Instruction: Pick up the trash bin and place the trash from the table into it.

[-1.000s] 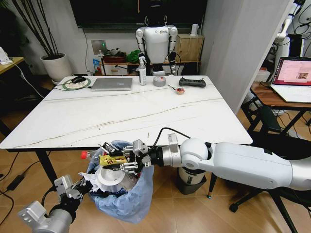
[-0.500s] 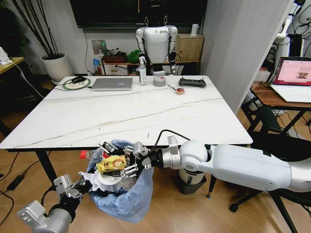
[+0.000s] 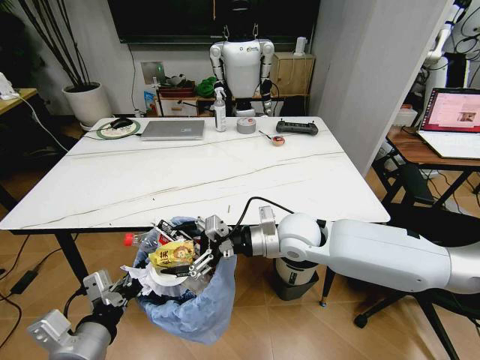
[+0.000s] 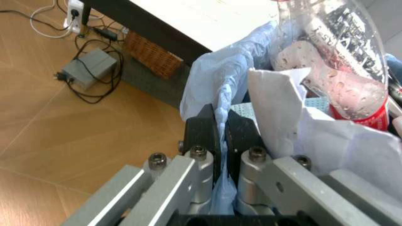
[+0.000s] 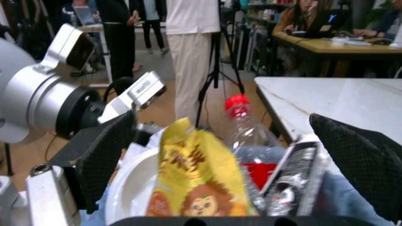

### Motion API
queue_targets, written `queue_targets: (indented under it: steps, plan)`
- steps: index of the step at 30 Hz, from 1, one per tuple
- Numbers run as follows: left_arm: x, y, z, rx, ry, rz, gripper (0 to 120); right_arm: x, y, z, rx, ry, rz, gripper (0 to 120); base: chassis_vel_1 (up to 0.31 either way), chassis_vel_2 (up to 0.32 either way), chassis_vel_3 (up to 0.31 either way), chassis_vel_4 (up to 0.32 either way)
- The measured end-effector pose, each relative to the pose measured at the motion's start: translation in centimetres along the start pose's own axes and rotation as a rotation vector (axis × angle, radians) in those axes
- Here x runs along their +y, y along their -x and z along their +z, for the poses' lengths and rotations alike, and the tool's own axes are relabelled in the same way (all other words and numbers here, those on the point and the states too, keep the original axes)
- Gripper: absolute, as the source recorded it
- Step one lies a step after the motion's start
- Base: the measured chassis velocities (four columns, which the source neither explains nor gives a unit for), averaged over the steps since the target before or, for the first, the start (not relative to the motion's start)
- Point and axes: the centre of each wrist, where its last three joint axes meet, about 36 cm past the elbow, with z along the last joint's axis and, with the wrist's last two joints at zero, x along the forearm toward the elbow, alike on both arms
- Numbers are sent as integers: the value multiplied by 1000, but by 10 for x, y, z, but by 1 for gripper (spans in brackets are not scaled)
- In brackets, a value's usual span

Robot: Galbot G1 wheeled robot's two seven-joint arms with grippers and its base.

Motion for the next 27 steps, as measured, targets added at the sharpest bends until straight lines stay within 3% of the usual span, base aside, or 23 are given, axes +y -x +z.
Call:
queue_targets:
  steps: [7, 13, 20, 23, 27]
  plan:
    - [0, 0, 2, 9, 2, -2, 0, -25, -34, -31, -62, -18, 116, 100, 0, 0, 0, 0]
    - [0, -1, 3, 14, 7, -2, 0, -38, -80, -44, -93, -44, 302, 100, 0, 0, 0, 0]
    - [1, -1, 4, 16, 18, -3, 0, -38, -190, -28, -117, -58, 574, 100, 0, 0, 0, 0]
    - [1, -4, 5, 10, 19, -13, 0, -34, -215, -15, -115, -49, 649, 100, 0, 0, 0, 0]
    - [-1, -5, 3, -3, 21, -11, 0, -10, -265, -2, -164, -75, 897, 100, 0, 0, 0, 0]
